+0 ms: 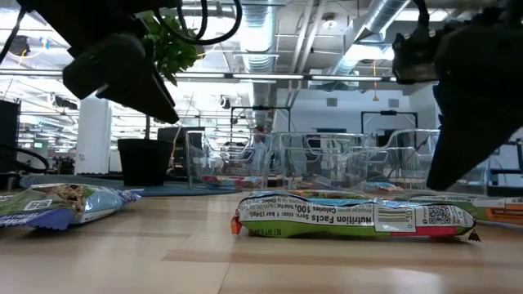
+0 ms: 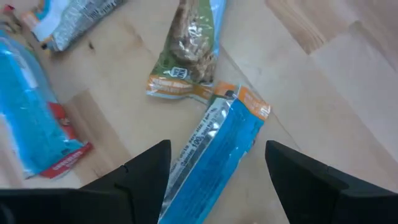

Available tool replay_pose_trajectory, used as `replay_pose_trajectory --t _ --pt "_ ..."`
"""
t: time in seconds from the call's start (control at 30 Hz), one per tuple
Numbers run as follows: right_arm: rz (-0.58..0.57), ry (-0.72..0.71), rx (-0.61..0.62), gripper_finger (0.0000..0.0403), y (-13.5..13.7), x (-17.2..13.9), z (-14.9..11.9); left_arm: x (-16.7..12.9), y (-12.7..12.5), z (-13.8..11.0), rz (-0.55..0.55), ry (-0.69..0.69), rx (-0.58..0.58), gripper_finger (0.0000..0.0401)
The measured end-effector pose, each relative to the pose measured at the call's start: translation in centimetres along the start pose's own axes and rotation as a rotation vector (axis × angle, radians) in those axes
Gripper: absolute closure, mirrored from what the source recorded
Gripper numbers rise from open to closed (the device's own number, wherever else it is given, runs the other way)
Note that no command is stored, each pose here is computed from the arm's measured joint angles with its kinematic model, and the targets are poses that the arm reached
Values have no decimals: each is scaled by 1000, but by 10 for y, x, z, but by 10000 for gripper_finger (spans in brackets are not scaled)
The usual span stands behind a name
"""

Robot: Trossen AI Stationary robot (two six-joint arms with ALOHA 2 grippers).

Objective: Pick and place Granola Bars by type
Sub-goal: Put the yellow granola bar into the right transparent bin

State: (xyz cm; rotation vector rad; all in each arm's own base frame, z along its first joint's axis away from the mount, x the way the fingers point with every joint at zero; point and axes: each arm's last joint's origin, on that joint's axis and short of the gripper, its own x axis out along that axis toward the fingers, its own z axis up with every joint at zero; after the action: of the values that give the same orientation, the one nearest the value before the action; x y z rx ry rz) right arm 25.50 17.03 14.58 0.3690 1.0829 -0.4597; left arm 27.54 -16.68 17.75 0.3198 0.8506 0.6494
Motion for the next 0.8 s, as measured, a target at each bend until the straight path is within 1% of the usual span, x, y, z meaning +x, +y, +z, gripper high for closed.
replay_pose_trajectory --t 0.1,0.23,0.4,0.6,0.7,0.8 --pt "34 23 36 148 4 -3 1 0 0 0 8 -11 -14 199" --pt "45 87 78 148 5 0 -4 0 0 0 13 -17 -34 199" --pt "21 162 97 148 6 12 -11 -4 -1 0 39 -65 -51 199" --pt "6 165 99 149 6 15 -11 -7 -2 -2 35 -77 -44 199" --pt "5 155 100 165 5 13 -11 -7 -2 -1 39 -83 -47 199" --pt "2 162 78 195 4 13 -11 -7 -2 -1 39 -83 -51 199"
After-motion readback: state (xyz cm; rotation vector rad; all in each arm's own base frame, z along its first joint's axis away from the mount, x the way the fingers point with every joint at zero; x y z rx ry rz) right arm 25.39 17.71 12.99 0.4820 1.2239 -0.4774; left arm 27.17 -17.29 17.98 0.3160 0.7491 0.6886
